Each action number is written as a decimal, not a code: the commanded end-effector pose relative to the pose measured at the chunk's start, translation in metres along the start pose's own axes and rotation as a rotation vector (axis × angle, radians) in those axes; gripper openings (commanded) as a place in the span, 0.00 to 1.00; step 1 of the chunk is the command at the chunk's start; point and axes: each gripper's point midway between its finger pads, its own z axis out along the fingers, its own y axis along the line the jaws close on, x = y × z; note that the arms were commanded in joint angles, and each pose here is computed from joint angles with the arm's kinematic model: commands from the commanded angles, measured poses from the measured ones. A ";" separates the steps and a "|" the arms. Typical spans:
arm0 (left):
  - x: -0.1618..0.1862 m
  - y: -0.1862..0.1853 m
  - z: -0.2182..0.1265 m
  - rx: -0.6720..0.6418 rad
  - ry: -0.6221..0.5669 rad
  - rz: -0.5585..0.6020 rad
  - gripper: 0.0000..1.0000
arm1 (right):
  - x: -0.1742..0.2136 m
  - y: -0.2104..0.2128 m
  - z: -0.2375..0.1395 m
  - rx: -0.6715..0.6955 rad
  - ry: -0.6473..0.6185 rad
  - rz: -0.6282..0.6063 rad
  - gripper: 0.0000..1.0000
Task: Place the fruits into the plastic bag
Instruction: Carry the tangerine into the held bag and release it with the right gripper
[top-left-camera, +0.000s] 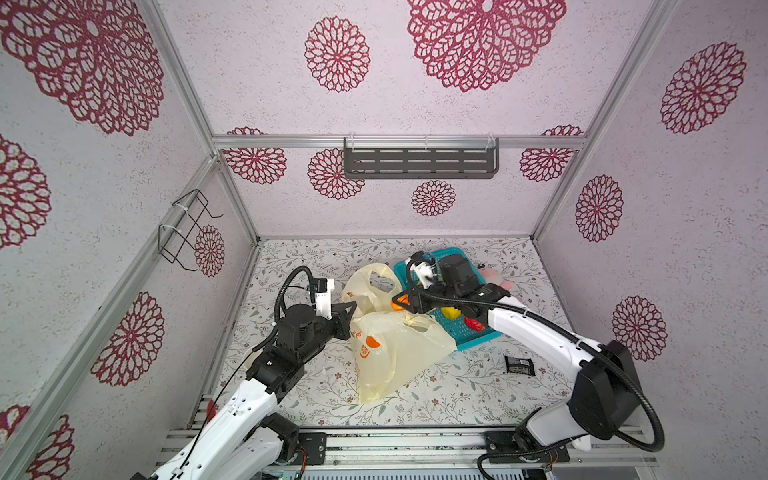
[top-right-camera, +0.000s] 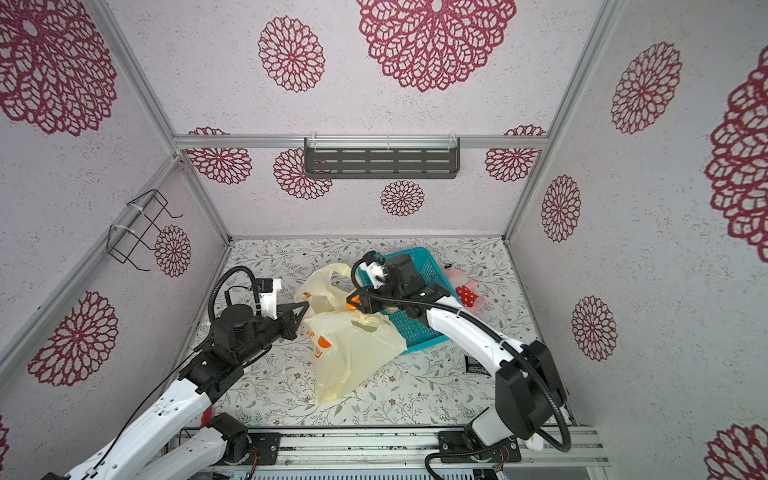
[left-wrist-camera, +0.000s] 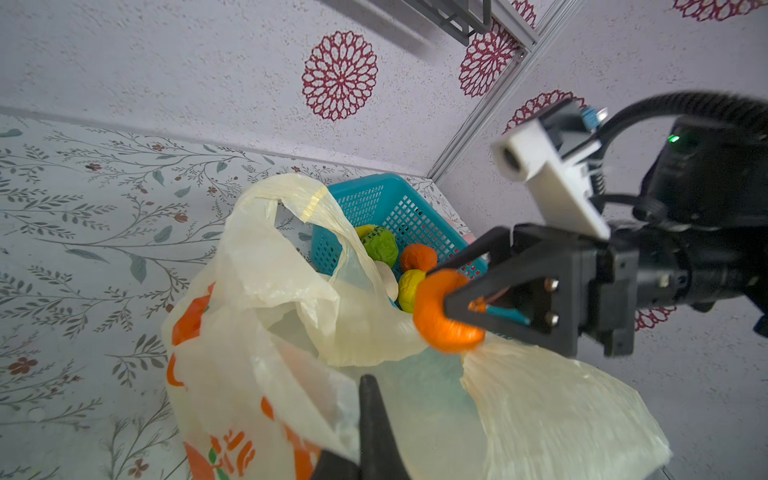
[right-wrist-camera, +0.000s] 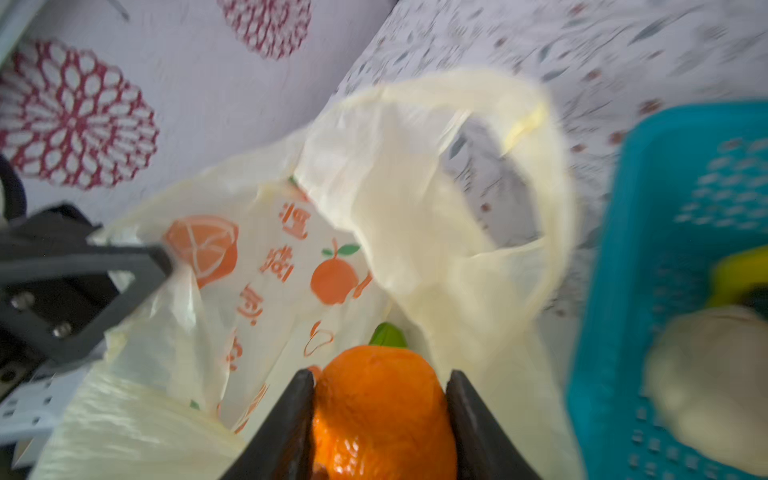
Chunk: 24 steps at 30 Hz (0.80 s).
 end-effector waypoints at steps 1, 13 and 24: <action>-0.012 -0.004 -0.007 -0.007 -0.042 0.028 0.00 | 0.035 0.030 0.009 -0.130 0.140 -0.054 0.20; -0.008 0.005 -0.012 -0.052 -0.045 0.013 0.00 | 0.076 -0.009 0.044 0.031 0.268 -0.002 0.53; 0.003 0.006 -0.015 -0.045 -0.017 0.011 0.00 | -0.003 -0.020 -0.023 0.195 -0.044 -0.031 0.72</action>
